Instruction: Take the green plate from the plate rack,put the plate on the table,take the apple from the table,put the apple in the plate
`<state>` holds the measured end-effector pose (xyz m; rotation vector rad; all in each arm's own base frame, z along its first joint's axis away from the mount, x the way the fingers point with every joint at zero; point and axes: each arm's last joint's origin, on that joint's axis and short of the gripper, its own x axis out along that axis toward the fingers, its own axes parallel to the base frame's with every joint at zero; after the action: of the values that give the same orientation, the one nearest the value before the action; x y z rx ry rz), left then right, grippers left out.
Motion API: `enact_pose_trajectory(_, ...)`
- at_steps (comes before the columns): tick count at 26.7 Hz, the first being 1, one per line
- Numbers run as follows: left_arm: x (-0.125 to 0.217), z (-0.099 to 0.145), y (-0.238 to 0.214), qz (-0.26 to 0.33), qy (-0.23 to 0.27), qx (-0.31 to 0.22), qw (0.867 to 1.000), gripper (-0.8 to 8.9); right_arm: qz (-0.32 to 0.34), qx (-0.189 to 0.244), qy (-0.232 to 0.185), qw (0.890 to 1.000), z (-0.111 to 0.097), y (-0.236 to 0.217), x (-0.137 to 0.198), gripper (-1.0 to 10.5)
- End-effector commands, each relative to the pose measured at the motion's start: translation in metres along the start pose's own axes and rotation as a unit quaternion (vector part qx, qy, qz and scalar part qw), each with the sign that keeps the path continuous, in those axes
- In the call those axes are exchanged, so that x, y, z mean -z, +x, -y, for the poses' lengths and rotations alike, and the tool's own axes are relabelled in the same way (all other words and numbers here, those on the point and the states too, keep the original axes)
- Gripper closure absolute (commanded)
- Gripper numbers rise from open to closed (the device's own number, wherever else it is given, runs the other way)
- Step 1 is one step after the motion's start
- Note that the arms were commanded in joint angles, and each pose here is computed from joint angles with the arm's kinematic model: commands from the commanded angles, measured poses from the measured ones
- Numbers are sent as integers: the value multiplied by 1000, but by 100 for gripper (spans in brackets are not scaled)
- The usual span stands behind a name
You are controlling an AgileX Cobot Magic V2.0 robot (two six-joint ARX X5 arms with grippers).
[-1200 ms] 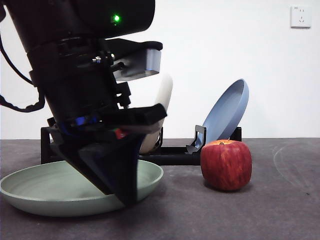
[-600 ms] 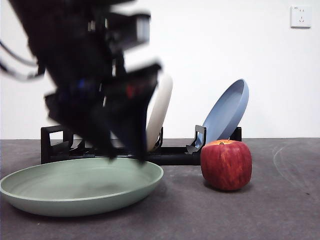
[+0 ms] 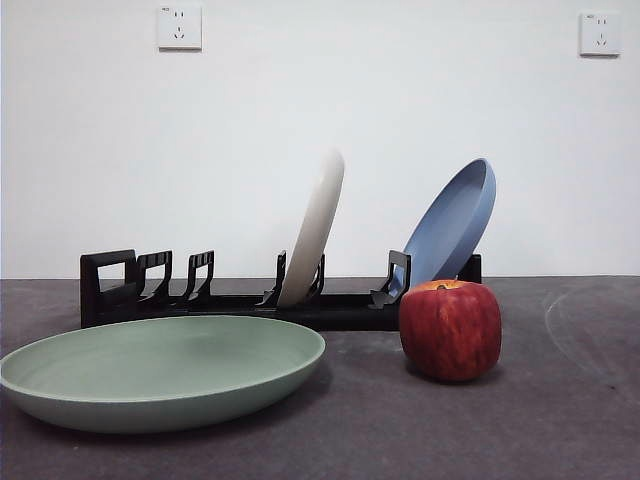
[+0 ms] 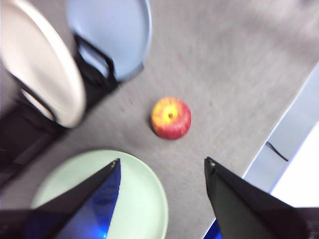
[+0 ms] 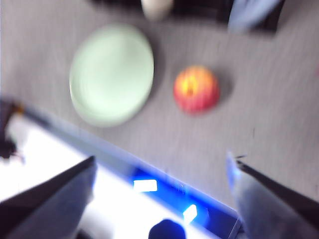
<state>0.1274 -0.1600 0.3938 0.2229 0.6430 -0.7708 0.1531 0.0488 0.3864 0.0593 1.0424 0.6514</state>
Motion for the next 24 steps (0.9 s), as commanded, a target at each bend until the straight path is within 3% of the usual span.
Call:
enact_pose_trajectory(1, 3, -5, -38, -9, 23, 13, 1000, 529, -15, -11, -32, 999, -5, 1, 8, 542)
enact_pose_trajectory(6, 38, -18, -85, -83, 11, -3, 996, 529, -36, -30, -37, 998, -12, 16, 16, 540)
enact_pose_trajectory(14, 69, -20, -144, 18, 3, 21, 1000, 530, -31, -43, -35, 998, -7, 73, 21, 537)
enact_pose_trajectory(17, 80, -21, -160, 49, -8, -4, 999, 530, -7, -21, -47, 999, -7, 95, 19, 524)
enact_pose_trajectory(21, 92, -21, -175, 79, -21, -11, 997, 530, 22, 31, -59, 997, -7, 122, 8, 359)
enact_pose_trajectory(24, 97, -21, -181, 91, -25, -10, 995, 530, 33, 41, -69, 996, -10, 143, -3, 343)
